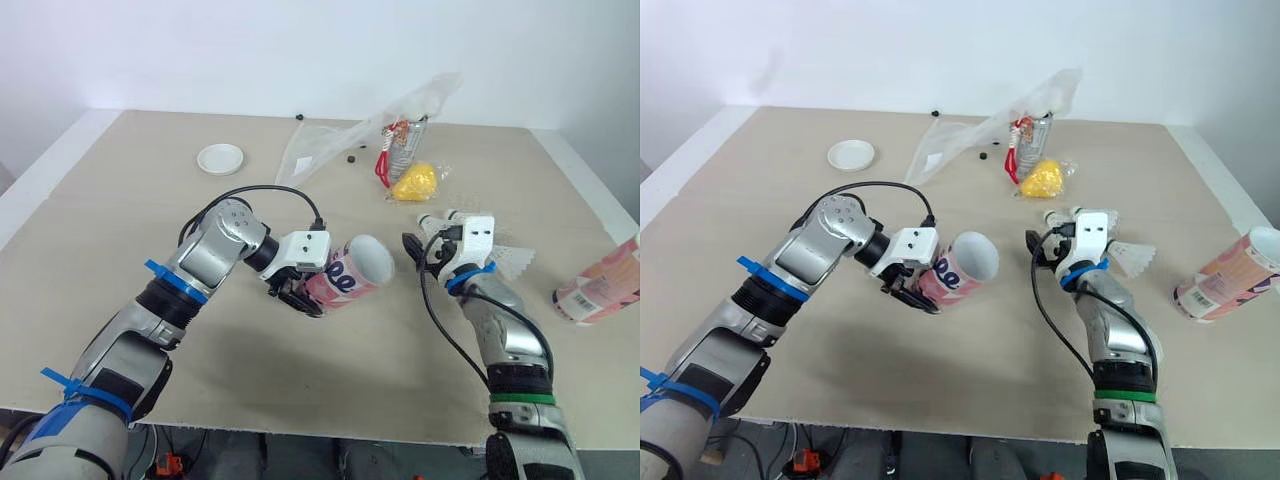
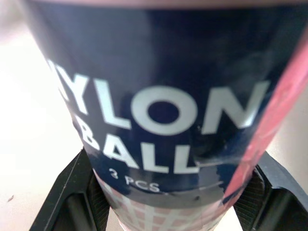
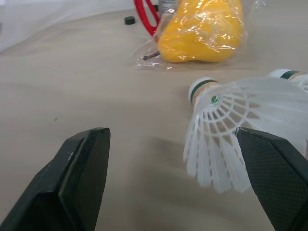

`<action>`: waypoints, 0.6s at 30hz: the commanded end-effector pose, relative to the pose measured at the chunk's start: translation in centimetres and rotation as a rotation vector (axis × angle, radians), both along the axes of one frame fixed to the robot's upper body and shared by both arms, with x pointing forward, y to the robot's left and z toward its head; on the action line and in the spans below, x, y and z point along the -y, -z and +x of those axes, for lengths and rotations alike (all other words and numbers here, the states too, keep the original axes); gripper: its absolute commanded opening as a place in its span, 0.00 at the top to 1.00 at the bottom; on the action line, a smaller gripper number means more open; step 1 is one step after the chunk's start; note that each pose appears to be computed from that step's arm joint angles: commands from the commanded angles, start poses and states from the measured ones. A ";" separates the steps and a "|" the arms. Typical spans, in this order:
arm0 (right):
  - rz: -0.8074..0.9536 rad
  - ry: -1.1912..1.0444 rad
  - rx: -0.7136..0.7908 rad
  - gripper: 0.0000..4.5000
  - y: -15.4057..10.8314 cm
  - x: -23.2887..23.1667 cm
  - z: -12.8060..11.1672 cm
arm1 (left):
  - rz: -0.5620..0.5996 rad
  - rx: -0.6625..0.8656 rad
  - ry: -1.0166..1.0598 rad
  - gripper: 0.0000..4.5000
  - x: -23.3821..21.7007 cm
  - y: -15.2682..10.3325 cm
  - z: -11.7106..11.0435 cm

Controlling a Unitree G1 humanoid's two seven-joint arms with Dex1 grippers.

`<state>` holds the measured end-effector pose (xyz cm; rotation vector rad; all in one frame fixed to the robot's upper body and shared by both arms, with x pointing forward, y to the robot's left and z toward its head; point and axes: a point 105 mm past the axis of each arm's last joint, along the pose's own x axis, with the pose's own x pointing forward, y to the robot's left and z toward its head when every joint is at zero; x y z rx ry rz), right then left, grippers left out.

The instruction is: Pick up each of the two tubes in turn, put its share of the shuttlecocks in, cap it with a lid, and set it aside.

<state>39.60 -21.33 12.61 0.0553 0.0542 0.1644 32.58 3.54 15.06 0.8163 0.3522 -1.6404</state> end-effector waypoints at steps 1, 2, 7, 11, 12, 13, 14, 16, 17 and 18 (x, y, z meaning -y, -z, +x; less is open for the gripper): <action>-0.007 0.020 0.059 0.06 -1.7 0.0 1.0 | -0.028 0.031 0.019 0.37 0.5 -1.0 -0.3; -0.009 0.025 0.059 0.12 -1.8 0.1 1.2 | -0.030 0.030 0.017 0.37 0.4 -1.0 -0.3; -0.029 0.030 0.053 0.47 -1.7 0.2 1.8 | -0.037 0.027 0.007 0.37 0.4 -1.0 -0.4; -0.040 0.010 0.061 0.77 -1.9 -0.3 1.9 | -0.041 0.027 -0.003 0.37 0.4 -0.9 -0.2; -0.044 0.003 0.066 0.87 -2.0 -0.4 1.8 | -0.041 0.027 -0.005 0.37 0.4 -0.9 -0.2; -0.045 -0.001 0.069 0.95 -2.1 -0.6 1.8 | -0.042 0.027 -0.005 0.37 0.5 -0.9 -0.2; -0.048 -0.007 0.070 0.98 -2.1 -0.7 1.7 | -0.042 0.027 -0.007 0.37 0.5 -0.9 -0.2; -0.043 -0.020 0.074 0.98 -2.3 -1.0 1.5 | -0.042 0.030 -0.011 0.37 0.5 -0.9 0.0; -0.046 -0.028 0.077 0.98 -2.3 -1.2 1.4 | -0.042 0.032 -0.013 0.37 0.5 -0.8 0.1; -0.050 -0.034 0.078 0.98 -2.3 -1.3 1.3 | -0.042 0.033 -0.014 0.37 0.5 -0.8 0.2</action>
